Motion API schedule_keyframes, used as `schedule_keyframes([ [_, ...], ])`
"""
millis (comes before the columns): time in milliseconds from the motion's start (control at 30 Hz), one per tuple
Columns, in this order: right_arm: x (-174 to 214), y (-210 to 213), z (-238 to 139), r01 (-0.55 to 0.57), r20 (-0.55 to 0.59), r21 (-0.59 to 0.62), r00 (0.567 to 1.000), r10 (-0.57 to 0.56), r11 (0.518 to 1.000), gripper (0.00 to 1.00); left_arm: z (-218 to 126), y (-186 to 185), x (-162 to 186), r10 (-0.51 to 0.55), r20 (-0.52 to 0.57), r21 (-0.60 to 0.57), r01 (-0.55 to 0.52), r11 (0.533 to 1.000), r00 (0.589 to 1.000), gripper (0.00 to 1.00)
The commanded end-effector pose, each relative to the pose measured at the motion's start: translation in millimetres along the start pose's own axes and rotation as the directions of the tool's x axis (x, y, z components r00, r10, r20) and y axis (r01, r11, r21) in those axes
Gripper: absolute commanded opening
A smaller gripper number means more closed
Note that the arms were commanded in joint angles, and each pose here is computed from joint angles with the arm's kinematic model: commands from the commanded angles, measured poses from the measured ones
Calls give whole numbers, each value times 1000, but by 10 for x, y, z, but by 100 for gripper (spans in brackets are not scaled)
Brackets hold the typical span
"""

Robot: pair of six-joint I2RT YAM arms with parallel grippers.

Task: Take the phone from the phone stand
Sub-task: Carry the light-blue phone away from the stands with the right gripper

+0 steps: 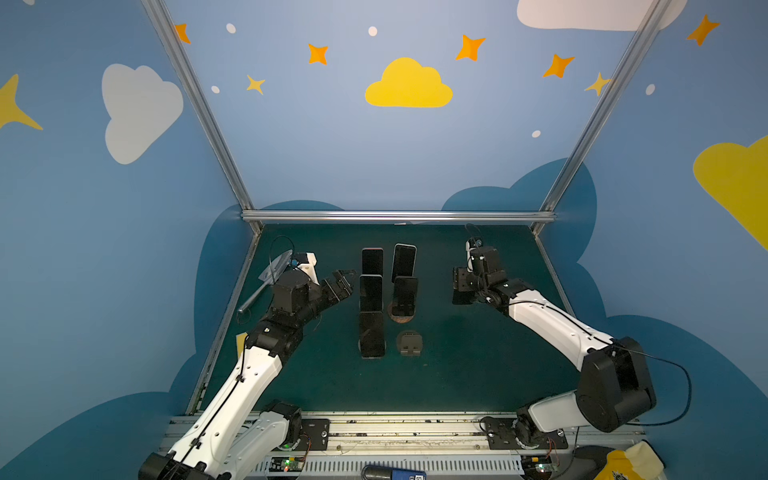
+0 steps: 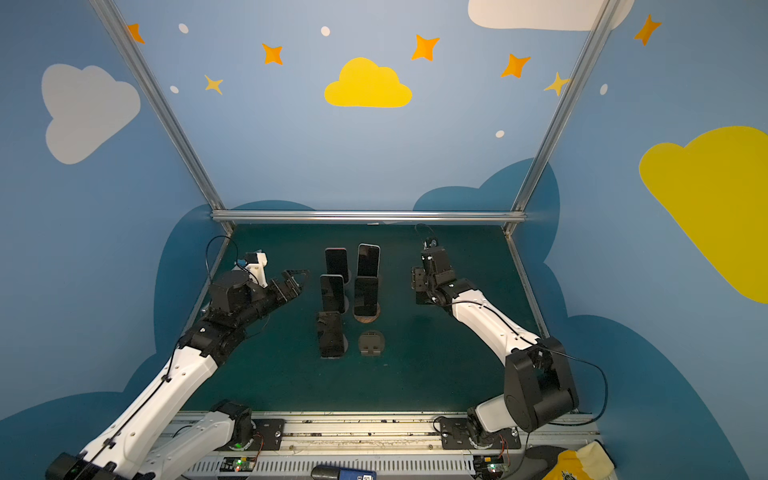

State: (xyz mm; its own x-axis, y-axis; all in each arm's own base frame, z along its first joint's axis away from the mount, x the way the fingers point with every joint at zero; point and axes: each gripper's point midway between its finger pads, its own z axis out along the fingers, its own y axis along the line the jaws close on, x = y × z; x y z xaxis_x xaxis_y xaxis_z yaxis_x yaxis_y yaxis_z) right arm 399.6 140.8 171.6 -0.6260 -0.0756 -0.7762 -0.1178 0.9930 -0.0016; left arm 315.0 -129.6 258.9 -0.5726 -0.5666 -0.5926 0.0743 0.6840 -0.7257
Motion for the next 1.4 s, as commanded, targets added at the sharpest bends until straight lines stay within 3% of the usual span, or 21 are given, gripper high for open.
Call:
schedule_keyframes([
  [0, -135, -10, 31, -25, 20, -8, 999, 26, 1000, 62, -48, -141, -83, 26, 17, 34, -26, 999, 1000, 100],
  [1367, 245, 52, 1028, -54, -253, -62, 967, 37, 997, 62, -20, -119, -87, 16, 26, 32, -16, 999, 1000, 100],
])
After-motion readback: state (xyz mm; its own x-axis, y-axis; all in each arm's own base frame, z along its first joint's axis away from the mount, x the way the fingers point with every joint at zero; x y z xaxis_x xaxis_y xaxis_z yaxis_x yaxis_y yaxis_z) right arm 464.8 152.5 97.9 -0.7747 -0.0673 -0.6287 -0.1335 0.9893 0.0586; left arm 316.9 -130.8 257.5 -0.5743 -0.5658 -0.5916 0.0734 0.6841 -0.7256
